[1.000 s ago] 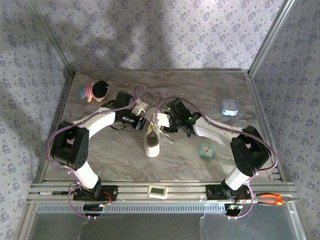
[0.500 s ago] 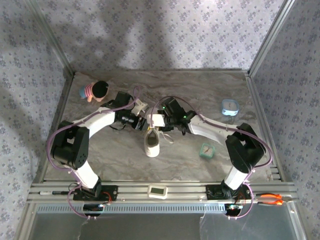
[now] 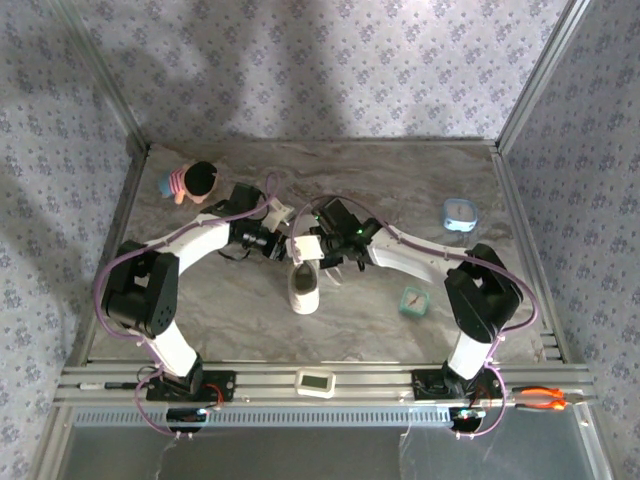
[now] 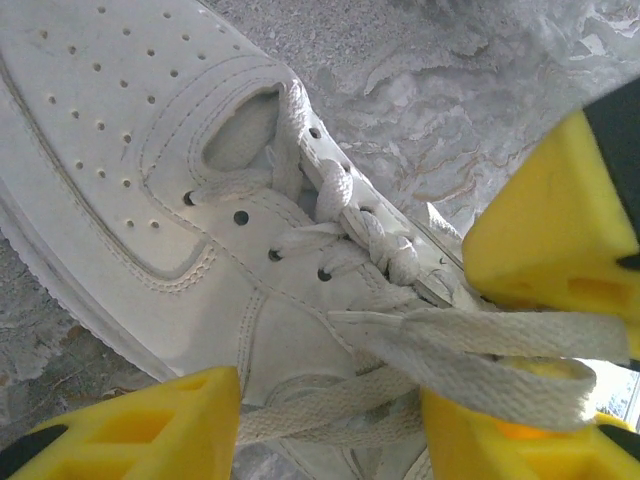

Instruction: Tie the shoes

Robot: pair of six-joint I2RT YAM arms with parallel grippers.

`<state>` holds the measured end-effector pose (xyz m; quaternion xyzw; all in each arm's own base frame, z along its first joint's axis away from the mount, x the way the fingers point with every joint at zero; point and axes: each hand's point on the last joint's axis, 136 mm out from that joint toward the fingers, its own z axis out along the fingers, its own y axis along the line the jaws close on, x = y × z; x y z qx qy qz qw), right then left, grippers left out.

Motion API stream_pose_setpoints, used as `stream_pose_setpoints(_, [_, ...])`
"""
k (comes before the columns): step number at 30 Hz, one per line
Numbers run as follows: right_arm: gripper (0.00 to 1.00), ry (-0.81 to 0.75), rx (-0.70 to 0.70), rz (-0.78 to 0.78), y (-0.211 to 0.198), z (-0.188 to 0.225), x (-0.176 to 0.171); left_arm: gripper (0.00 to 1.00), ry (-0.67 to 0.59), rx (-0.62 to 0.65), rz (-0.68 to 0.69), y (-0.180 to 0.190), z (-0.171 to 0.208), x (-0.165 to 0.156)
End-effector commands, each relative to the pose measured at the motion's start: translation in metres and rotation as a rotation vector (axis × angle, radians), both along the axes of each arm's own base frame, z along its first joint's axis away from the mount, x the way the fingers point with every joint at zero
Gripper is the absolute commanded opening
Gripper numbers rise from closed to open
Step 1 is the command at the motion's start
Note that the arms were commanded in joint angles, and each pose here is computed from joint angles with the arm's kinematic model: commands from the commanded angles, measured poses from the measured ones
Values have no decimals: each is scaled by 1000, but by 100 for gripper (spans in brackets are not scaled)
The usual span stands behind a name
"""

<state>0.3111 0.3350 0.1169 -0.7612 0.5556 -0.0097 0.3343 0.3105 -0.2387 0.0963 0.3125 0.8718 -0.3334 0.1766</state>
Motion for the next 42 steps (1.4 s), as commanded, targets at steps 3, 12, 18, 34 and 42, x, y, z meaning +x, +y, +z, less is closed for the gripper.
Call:
stream_pose_setpoints(3, [0, 52, 23, -21, -10, 4, -19, 51, 20, -4, -2, 5, 8, -5])
stream_pose_setpoints(12, [11, 161, 107, -294, -39, 13, -17, 51, -59, 27, 13, 23, 27, -7])
stream_pose_setpoints(18, [36, 391, 412, -761, -56, 47, 7, 51, -94, 43, 57, 31, 34, -12])
stream_pose_setpoints(34, [43, 831, 624, -992, -4, 56, 5, 51, -63, -7, 65, 8, 21, -46])
stream_pose_setpoints(42, [44, 872, 537, -973, 9, 37, 4, 51, -38, -3, 50, 1, 12, -51])
